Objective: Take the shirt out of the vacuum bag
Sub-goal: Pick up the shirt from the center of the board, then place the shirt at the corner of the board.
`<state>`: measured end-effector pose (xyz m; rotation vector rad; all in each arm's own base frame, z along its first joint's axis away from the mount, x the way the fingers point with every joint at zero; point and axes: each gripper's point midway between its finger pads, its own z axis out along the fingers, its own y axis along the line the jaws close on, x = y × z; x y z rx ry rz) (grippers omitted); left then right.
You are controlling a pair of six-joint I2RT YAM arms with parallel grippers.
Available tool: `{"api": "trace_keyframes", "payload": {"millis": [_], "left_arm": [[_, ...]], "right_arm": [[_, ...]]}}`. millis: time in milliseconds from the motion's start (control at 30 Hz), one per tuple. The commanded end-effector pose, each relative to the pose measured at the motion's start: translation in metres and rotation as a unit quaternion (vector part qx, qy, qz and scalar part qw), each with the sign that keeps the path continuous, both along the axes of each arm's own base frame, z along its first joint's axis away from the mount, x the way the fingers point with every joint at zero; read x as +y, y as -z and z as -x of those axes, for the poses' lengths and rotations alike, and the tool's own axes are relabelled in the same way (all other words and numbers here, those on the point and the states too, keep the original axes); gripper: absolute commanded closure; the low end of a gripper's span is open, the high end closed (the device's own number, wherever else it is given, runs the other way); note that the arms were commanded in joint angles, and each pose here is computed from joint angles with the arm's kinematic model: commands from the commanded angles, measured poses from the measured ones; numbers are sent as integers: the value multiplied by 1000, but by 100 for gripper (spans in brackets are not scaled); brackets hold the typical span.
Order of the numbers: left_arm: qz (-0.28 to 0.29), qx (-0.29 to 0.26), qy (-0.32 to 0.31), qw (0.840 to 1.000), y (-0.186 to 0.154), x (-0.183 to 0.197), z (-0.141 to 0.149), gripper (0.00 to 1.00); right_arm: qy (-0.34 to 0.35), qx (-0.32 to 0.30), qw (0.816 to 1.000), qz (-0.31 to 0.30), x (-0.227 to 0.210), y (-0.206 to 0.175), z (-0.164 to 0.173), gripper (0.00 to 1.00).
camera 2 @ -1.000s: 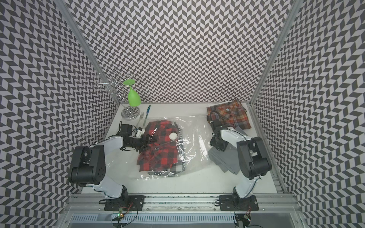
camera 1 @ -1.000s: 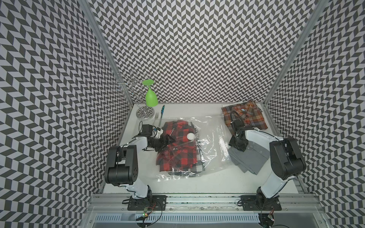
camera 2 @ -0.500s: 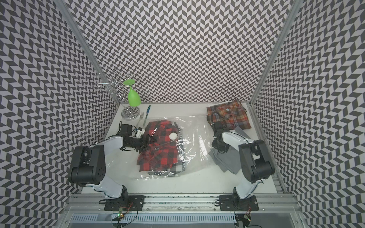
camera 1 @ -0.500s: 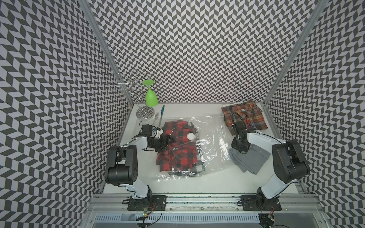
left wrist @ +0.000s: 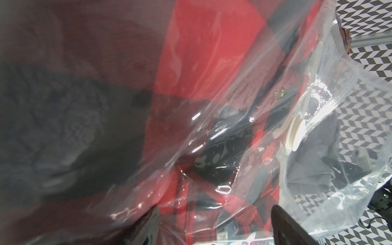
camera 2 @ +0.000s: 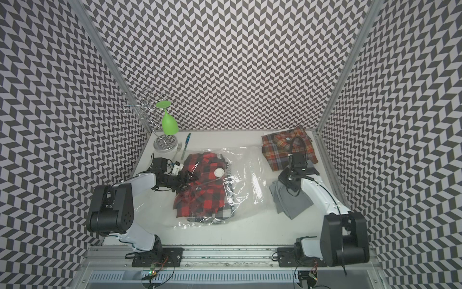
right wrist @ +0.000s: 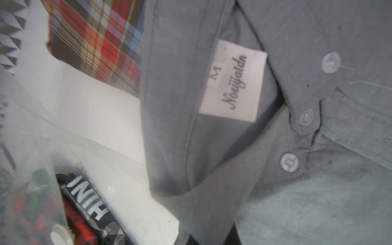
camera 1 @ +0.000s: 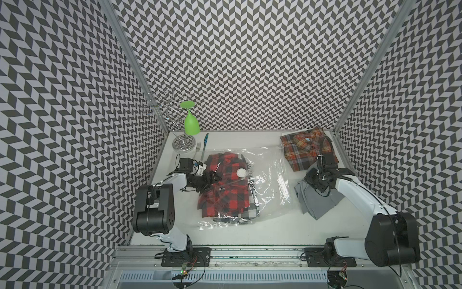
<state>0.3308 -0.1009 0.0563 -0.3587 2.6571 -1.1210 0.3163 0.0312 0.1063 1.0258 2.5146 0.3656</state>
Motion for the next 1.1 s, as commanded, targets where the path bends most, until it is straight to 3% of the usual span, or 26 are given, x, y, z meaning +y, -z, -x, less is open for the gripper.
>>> {"api": "trace_keyframes", "payload": {"millis": [0,367,700,1067], "left_arm": [[-103,90,-29,990,61,33,32,15],[-106,88,-29,990,59,34,31,16],[-108,89,-29,990,60,34,32,16],[-111,90,-30,989,61,34,33,16]], "right_arm": [[21,-51,998,-14,-9,-29,-16,100],[29,-120,992,20,-40,-63,-65,100],[1,-137,989,53,-47,-77,-117,100],[-2,-157,987,24,-38,-81,-147,100]]}}
